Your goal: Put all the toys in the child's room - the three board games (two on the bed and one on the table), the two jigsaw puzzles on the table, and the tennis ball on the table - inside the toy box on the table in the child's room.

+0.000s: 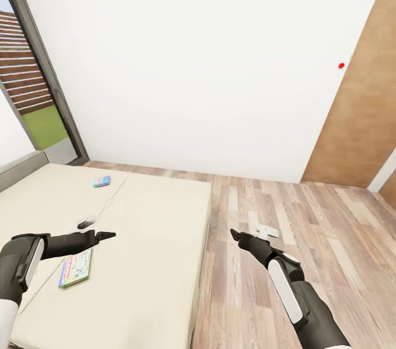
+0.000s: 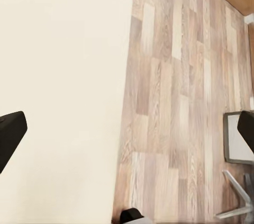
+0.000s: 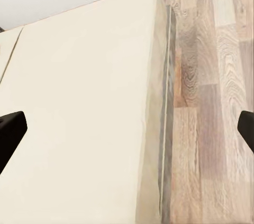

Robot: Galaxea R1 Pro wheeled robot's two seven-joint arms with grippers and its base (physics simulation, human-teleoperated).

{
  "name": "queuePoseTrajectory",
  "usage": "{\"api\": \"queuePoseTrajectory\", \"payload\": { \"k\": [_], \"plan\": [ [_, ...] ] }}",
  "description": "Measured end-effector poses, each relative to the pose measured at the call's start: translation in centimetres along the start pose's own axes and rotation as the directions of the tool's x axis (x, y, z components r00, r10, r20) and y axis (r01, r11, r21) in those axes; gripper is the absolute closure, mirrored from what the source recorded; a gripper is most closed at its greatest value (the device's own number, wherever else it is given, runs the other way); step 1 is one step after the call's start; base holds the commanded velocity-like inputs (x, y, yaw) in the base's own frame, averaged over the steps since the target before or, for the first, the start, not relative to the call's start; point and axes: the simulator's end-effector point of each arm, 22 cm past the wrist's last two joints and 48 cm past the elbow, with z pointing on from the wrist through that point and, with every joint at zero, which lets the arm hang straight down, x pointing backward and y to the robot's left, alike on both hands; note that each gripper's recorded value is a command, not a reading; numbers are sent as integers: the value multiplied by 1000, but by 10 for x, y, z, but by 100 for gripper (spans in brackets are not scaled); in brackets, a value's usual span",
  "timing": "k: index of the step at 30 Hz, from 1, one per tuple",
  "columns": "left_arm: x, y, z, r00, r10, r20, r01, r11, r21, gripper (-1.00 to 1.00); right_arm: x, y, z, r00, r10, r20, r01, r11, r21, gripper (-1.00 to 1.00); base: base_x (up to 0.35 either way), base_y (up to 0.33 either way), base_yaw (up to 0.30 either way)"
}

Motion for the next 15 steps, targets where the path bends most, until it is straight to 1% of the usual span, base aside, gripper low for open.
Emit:
{"api": "queuePoseTrajectory", "payload": {
  "k": [3,7,10,15],
  "plan": [
    [0,1,1,1000,-1,-1,1,1000,0,-100,1,0,0,1000,1,-1,-1,1000,-1,-100,-9,20,-251],
    [1,1,1,1000,-2,-3,2,1000,-1,-100,1,1,1,1000,1,-1,-1,1000,-2,-100,-61,86,-247],
    [1,1,1,1000,-2,-3,2,1000,-1,-100,1,0,1,1000,1,-1,-1,1000,-2,-100,-67,93,-123],
    [1,1,1,1000,-2,-3,2,1000,-1,-100,1,1,1,1000,2,-1,-2,1000,-2,-100,-22,29,-37]
  ]
}}
